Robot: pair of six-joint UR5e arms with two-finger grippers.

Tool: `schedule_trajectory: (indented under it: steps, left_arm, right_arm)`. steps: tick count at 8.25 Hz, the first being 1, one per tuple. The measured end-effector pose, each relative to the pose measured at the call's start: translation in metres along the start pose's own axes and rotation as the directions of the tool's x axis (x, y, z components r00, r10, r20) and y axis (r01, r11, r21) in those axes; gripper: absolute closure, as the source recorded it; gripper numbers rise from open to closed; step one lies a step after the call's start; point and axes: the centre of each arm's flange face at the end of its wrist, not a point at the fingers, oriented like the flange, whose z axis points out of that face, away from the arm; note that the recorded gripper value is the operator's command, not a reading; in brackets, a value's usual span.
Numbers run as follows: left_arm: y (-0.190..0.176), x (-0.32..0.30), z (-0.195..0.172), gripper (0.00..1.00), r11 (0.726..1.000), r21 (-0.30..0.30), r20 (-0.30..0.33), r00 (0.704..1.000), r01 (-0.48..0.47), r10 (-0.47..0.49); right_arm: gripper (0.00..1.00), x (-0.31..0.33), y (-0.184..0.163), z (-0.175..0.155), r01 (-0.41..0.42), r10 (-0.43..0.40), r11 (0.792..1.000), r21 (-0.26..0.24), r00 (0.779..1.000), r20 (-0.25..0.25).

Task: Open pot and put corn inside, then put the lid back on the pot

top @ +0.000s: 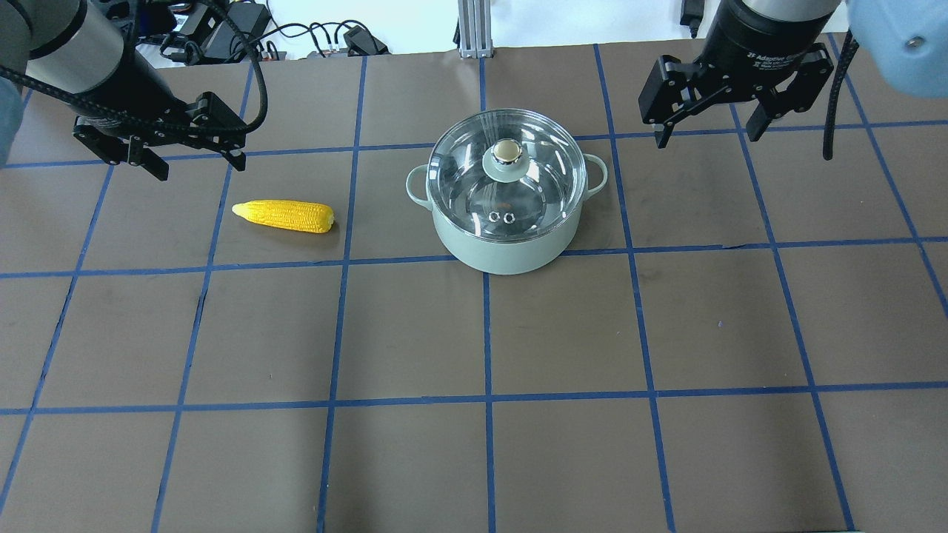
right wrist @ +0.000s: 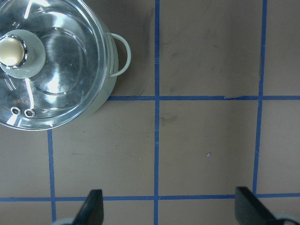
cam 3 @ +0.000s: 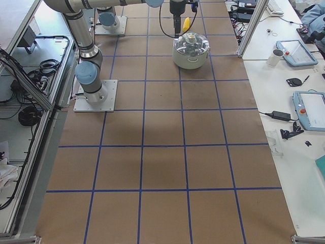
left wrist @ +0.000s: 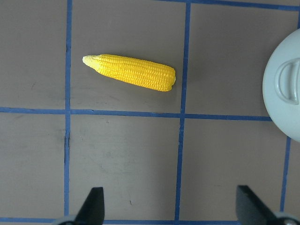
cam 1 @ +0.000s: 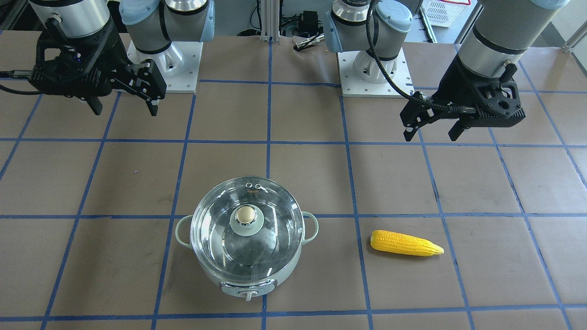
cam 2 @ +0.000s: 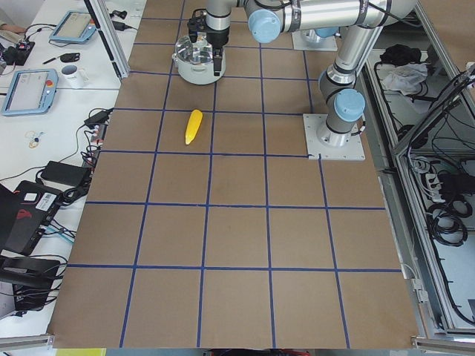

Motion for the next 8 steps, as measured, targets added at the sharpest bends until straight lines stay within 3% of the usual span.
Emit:
schedule_trajectory:
  steps: [2, 4, 6, 8]
  left_arm:
    - [-0.008, -0.006, 0.007, 0.00, 0.986, 0.005, 0.006, 0.986, -0.167, 0.167]
    - [-0.028, -0.022, 0.024, 0.00, 0.930, 0.024, 0.022, 0.930, -0.367, 0.367]
    - [-0.049, -0.043, 0.045, 0.00, 0.833, 0.034, 0.043, 0.834, -0.552, 0.551]
    - [-0.068, -0.053, 0.069, 0.00, 0.702, 0.034, 0.064, 0.703, -0.711, 0.708]
  right_arm:
    - [0.00, 0.000, 0.000, 0.000, -0.001, 0.001, 1.000, 0.000, 1.000, -0.001]
    - [0.00, 0.001, 0.000, 0.001, -0.003, 0.003, 1.000, -0.001, 1.000, -0.002]
    - [0.00, 0.005, -0.002, 0.001, -0.012, 0.012, 1.000, 0.000, 1.000, -0.004]
    - [0.00, 0.011, -0.004, 0.002, -0.027, 0.027, 1.000, -0.002, 1.000, 0.003]
